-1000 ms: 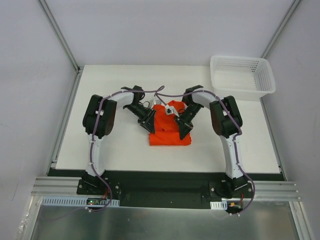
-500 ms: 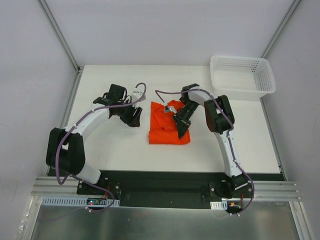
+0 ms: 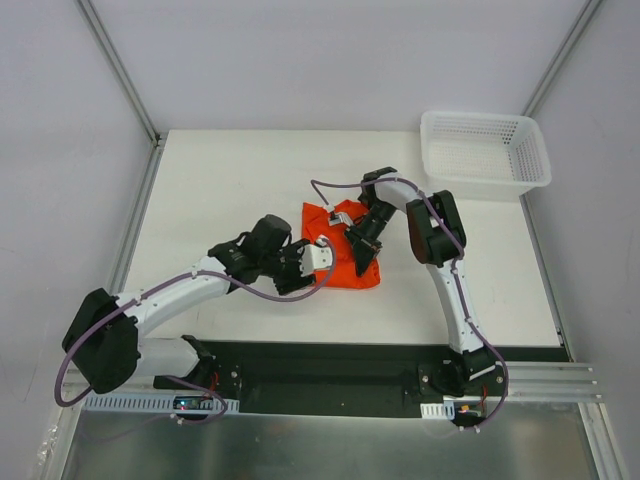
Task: Roll the t-shirts
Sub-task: Roll the T-shirt to the center of the board.
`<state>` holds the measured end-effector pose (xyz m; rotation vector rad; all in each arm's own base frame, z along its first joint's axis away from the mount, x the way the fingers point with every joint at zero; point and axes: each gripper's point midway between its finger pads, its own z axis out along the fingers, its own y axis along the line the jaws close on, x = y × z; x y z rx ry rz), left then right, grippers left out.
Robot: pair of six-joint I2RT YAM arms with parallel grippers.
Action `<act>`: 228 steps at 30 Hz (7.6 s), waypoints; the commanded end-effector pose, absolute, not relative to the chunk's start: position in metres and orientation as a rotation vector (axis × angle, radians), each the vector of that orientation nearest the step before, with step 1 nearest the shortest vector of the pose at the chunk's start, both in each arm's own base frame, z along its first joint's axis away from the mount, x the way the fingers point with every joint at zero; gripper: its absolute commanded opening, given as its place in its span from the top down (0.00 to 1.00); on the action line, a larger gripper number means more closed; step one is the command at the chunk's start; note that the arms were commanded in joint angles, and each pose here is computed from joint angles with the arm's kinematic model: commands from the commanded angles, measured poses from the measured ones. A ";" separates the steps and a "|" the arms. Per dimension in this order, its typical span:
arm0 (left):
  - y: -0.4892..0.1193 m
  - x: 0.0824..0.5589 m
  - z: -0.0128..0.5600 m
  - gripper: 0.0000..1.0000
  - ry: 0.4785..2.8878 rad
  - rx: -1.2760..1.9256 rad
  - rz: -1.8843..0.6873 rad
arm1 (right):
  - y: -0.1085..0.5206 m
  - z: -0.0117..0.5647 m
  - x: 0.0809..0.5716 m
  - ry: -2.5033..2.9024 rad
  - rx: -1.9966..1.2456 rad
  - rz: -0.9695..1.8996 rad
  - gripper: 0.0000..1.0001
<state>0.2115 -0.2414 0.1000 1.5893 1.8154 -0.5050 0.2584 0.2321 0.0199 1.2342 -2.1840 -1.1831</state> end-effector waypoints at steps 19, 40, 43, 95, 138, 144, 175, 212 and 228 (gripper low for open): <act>-0.266 0.247 0.033 0.48 1.701 1.882 -0.307 | 0.209 0.027 0.232 -2.046 1.160 -1.035 0.94; -0.224 0.191 -0.014 1.00 1.933 2.191 -0.465 | 0.184 0.117 0.303 -2.415 1.226 -1.311 0.04; -0.226 0.166 -0.001 1.00 2.050 2.168 -0.644 | 0.158 0.166 0.333 -2.732 1.336 -1.291 0.04; -0.276 0.200 0.087 1.00 2.598 1.197 -1.743 | 0.238 0.048 0.224 -2.303 3.049 -0.489 0.27; -0.229 0.258 0.138 0.52 1.674 1.457 -0.331 | 0.204 0.044 0.214 -2.088 1.175 -1.241 0.99; -0.256 0.201 0.113 0.53 1.355 1.791 -0.437 | 0.206 0.037 0.217 -2.100 1.124 -1.187 0.99; -0.280 0.223 0.071 0.40 1.241 1.928 -0.276 | 0.208 0.039 0.220 -2.035 1.064 -1.201 0.99; -0.263 0.147 0.055 1.00 2.094 2.072 -1.155 | 0.118 0.176 0.358 -3.080 1.301 -1.341 0.04; -0.267 0.175 0.069 1.00 2.302 1.671 -1.392 | 0.196 0.125 0.178 -2.481 2.930 -0.882 0.04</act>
